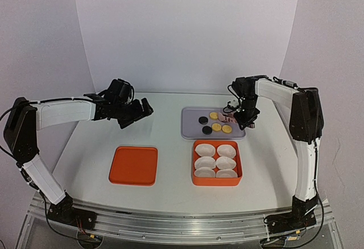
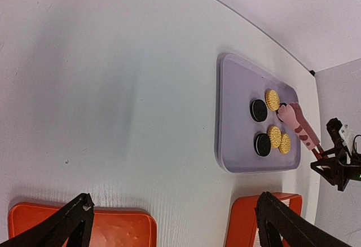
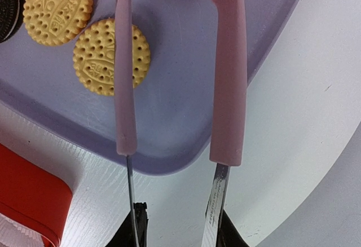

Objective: Pack the cookies

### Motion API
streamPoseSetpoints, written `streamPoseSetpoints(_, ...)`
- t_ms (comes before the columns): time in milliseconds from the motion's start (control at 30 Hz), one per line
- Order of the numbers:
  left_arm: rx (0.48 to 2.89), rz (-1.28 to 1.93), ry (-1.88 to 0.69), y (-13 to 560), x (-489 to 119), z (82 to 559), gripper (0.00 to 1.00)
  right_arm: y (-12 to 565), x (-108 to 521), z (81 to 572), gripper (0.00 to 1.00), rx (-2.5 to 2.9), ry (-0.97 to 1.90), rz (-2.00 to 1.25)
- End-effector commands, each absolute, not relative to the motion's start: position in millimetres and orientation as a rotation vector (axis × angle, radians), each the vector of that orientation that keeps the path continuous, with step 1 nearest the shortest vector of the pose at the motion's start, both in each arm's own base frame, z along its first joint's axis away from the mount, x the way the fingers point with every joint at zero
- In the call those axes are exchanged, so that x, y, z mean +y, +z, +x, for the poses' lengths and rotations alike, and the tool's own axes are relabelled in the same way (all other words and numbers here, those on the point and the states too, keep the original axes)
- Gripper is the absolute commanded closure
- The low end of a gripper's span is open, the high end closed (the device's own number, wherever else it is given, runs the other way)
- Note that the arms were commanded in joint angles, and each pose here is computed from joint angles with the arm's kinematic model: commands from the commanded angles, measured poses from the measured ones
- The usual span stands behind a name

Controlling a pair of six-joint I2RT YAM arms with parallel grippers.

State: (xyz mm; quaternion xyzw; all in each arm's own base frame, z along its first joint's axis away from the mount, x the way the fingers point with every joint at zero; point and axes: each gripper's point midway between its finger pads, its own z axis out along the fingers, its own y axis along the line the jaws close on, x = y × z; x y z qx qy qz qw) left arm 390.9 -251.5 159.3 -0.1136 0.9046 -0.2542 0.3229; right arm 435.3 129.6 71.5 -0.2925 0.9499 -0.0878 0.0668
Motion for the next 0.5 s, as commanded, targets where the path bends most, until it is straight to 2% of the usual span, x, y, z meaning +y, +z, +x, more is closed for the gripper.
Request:
streamPoseSetpoints(0, 2.336, -0.315, -0.701, 177, -255, 399, 0.00, 74, 128, 438, 0.71, 2.859, -0.279, -0.892)
streamPoseSetpoints(300, 2.333, -0.321, -0.706, 178, -252, 395, 0.00, 77, 126, 437, 0.76, 2.857, -0.293, -0.896)
streamPoseSetpoints(467, 2.324, -0.325, -0.714, 180, -251, 393, 0.00, 89, 128, 438, 0.85, 2.834, -0.279, -0.882)
